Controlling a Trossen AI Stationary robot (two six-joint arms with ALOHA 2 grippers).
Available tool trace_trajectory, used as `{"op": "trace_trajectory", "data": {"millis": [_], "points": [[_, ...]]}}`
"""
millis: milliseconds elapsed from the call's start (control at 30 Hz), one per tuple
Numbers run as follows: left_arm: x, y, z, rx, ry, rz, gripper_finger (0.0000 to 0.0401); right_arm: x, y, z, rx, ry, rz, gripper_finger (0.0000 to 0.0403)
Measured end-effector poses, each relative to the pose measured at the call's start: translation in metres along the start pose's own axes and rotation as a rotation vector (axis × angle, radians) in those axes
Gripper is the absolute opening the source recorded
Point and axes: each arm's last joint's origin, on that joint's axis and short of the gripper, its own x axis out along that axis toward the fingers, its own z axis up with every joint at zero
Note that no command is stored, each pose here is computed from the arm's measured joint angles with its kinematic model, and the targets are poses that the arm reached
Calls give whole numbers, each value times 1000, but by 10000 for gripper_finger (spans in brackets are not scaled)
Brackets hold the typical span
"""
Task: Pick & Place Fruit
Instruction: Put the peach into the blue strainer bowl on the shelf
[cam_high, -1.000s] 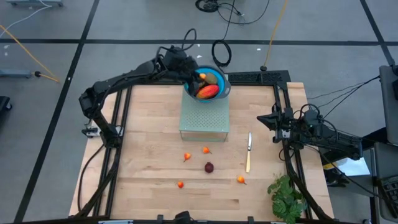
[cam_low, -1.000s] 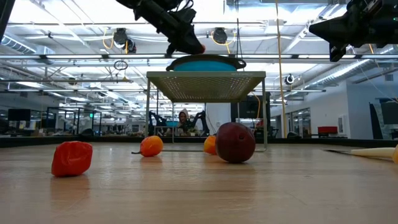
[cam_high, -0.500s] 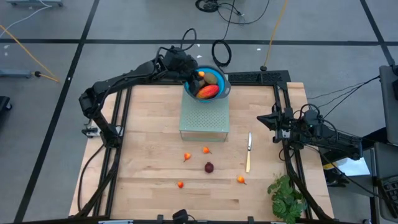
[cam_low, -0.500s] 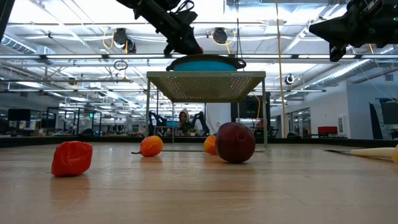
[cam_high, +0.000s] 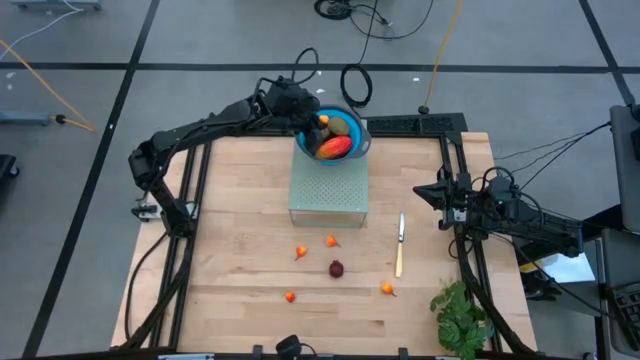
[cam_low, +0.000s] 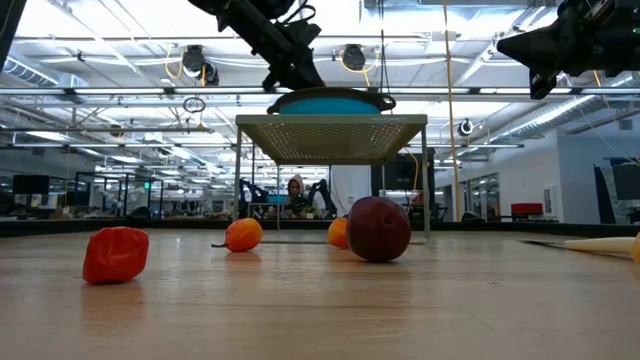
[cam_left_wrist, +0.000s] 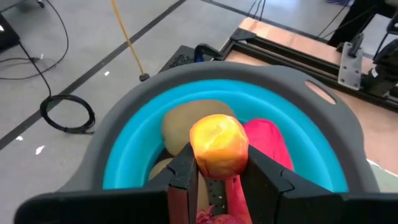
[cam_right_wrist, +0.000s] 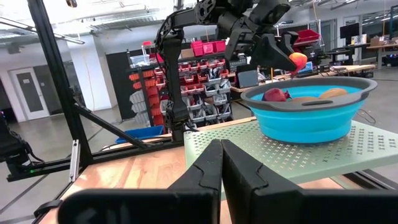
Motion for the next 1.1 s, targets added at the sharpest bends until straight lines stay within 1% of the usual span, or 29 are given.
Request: {"op": "trace_trajectory", "data": {"millis": [233, 333, 467, 600, 733, 933, 1100], "points": [[0, 1, 0, -5, -1, 26, 88, 0, 0, 0, 0, 0, 0, 0], [0, 1, 0, -32, -2, 31, 88, 0, 0, 0, 0, 0, 0, 0], [0, 2, 0, -31, 0, 32, 88, 0, 0, 0, 0, 0, 0, 0], [0, 2, 0, -57, 0, 33, 88, 0, 0, 0, 0, 0, 0, 0], [6, 2, -3, -57, 16, 41, 88, 0, 0, 0, 0, -1, -1, 0], [22, 4, -10, -63, 47, 52, 88, 0, 0, 0, 0, -1, -2, 0], [24, 4, -11, -82, 57, 53, 88, 0, 0, 0, 0, -1, -3, 0]]}}
